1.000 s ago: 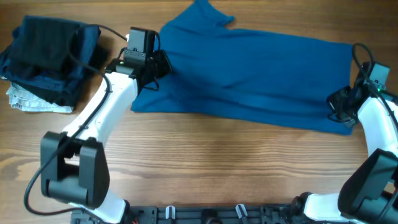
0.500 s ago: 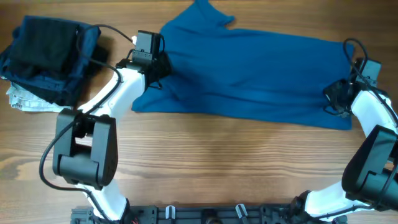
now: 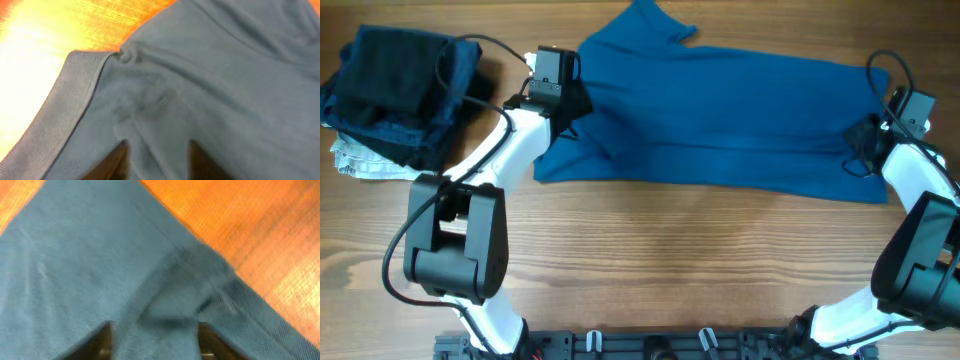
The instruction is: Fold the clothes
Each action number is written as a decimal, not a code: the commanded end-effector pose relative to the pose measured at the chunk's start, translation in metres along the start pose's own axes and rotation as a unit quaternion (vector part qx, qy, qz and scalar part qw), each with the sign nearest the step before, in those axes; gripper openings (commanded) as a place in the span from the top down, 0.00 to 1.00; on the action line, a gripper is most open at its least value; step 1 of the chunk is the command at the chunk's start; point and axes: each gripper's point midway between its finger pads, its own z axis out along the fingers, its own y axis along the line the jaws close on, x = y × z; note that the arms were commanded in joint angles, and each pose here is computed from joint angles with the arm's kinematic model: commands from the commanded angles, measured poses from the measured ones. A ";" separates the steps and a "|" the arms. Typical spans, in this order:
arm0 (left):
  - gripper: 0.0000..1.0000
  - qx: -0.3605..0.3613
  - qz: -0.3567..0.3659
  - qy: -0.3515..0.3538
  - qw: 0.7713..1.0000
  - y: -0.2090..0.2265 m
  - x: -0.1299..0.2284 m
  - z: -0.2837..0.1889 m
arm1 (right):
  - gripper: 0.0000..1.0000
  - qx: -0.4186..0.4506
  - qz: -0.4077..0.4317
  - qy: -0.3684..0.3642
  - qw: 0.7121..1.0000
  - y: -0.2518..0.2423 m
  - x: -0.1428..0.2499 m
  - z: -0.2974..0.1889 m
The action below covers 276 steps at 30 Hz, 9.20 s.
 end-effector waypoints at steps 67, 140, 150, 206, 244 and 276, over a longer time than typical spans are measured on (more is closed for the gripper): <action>0.96 -0.165 -0.071 0.182 0.967 0.066 0.091 -0.008 | 0.96 -0.039 -0.266 0.368 0.890 0.058 0.173 -0.041; 0.96 -0.160 -0.073 0.174 0.969 0.064 0.087 -0.006 | 0.96 0.105 0.037 0.117 0.987 -0.036 0.042 -0.002; 0.96 -0.155 -0.074 0.167 0.971 0.062 0.084 -0.004 | 0.96 0.084 0.040 0.073 0.993 -0.031 0.031 0.010; 0.95 -0.143 -0.076 0.152 0.975 0.057 0.077 0.000 | 0.80 0.028 0.047 0.151 0.987 -0.007 0.056 0.027; 0.66 -0.124 -0.080 0.144 0.978 0.049 0.071 0.003 | 0.64 -0.313 -0.518 0.164 0.779 0.199 0.135 -0.112; 0.00 -0.111 -0.210 -0.005 0.971 0.123 -0.047 -0.113 | 0.46 -0.326 -0.735 0.066 0.591 0.301 0.387 -0.104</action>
